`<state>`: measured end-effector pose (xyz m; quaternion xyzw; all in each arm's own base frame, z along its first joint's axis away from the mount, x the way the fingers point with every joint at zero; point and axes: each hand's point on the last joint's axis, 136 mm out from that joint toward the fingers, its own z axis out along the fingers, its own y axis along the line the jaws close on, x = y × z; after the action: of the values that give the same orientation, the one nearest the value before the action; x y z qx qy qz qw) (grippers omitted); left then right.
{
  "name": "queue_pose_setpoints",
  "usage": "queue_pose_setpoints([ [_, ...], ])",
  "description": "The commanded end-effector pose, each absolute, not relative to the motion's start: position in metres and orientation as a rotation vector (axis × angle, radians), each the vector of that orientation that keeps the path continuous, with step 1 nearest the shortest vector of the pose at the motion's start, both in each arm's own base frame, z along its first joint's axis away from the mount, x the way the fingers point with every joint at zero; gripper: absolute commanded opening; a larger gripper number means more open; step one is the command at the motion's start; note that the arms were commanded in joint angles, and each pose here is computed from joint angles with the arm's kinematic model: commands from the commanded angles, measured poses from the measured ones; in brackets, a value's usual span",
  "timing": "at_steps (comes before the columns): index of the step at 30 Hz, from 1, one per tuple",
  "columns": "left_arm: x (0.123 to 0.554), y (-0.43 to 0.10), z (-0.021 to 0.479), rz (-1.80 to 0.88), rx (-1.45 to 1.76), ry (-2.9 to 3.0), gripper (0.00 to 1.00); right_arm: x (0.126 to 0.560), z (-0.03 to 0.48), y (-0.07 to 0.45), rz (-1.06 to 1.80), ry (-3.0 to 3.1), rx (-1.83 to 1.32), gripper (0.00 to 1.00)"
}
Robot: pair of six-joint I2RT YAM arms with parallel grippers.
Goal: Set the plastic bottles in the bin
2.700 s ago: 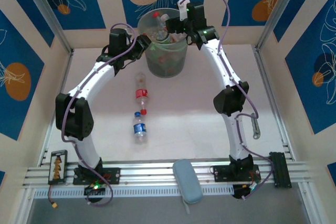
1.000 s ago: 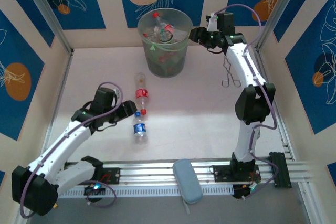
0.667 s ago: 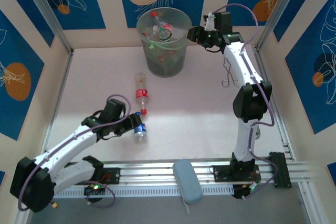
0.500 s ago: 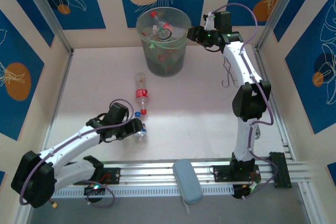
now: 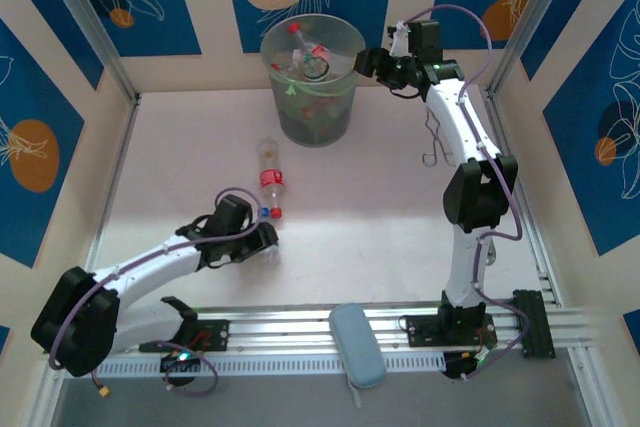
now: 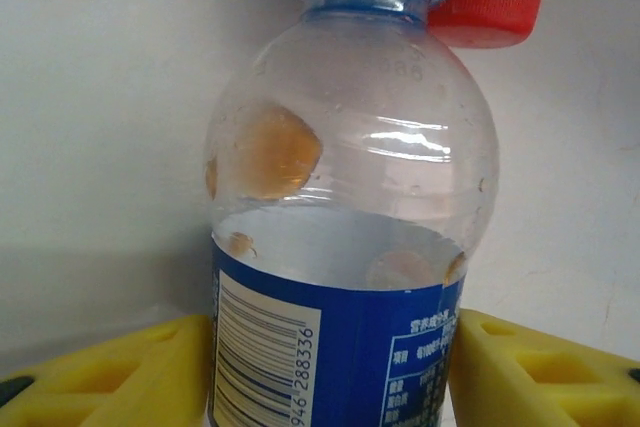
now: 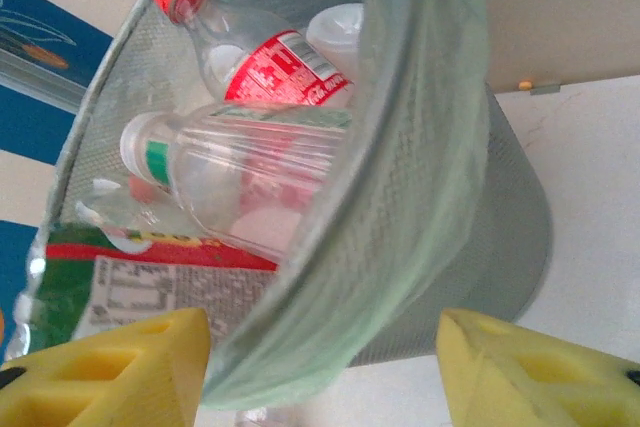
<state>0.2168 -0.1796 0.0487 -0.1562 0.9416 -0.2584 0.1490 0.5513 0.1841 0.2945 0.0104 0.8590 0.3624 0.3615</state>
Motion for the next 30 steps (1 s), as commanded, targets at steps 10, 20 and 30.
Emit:
queue_pose_setpoints([
  [10, 0.218, -0.17, 0.053, -0.633, -0.42, 2.72, 0.48, 0.554, 0.312, 0.194, 0.982, 2.176, 0.017, 0.63],
  [20, 0.252, -0.172, 0.115, -0.638, -0.335, 2.599, 0.46, 0.562, 0.296, 0.201, 0.988, 2.212, 0.008, 0.58],
  [30, 0.353, -0.182, 0.255, -0.67, -0.124, 2.325, 0.46, 0.563, 0.289, 0.209, 1.005, 2.231, 0.009, 0.5],
])
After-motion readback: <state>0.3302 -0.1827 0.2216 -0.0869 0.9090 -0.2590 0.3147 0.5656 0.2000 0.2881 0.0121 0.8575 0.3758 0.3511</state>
